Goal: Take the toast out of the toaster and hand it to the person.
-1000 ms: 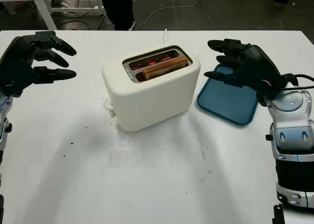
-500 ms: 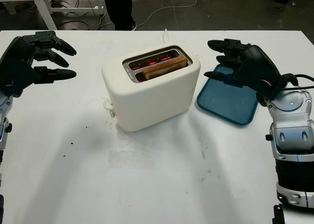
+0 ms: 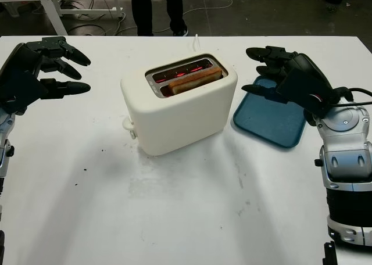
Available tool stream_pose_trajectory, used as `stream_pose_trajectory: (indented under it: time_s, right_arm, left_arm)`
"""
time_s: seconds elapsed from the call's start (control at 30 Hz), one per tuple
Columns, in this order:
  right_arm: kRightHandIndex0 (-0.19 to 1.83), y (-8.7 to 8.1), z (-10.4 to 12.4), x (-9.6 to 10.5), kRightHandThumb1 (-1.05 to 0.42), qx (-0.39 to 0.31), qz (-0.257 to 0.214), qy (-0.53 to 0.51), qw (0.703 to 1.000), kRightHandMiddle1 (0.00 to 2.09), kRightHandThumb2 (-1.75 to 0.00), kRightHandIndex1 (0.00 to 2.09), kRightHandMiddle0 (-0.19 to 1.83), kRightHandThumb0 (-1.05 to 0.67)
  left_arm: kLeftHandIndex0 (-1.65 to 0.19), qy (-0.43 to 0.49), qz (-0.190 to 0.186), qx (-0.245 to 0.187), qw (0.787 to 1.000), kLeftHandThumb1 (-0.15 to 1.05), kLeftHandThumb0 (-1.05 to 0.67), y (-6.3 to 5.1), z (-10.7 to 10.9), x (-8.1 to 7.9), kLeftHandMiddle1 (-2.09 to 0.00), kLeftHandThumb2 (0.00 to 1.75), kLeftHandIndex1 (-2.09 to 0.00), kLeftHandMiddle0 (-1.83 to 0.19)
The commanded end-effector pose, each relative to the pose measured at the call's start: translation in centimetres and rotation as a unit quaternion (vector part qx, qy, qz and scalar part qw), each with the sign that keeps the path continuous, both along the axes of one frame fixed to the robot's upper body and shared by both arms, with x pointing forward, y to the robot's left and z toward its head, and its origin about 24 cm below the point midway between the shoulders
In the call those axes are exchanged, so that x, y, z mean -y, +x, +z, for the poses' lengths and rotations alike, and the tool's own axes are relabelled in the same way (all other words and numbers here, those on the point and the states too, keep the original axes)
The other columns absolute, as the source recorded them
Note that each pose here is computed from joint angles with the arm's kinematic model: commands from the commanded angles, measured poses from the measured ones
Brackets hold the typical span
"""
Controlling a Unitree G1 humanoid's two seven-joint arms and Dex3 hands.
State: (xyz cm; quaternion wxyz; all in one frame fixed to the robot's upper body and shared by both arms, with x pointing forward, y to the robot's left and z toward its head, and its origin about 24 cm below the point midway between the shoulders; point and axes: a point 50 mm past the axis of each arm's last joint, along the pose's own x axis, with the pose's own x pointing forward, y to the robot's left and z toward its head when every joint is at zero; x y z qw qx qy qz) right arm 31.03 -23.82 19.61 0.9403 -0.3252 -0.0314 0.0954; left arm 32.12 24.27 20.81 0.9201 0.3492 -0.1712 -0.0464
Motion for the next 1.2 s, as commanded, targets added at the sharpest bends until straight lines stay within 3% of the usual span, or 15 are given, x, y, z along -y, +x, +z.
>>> stream_pose_trajectory:
  time_s: [0.0, 1.17]
  right_arm:
    - [0.43, -0.1, -0.1, -0.1, -0.91, -0.003, 0.002, 0.001, 1.0, 0.0, 0.0, 0.01, 0.4, -0.57]
    - [0.44, -0.2, -0.2, -0.4, -0.91, -0.006, 0.006, 0.017, 1.0, 0.01, 0.0, 0.01, 0.4, -0.56]
  left_arm:
    - [-0.64, -0.003, 0.002, -0.002, 1.0, 0.7, -1.05, -0.2, -0.1, -0.1, -1.06, 0.0, -0.96, -0.67]
    - [-0.64, -0.009, 0.013, -0.023, 1.0, 0.71, -1.05, -0.7, -1.2, -0.5, -1.01, 0.0, -0.96, -0.7]
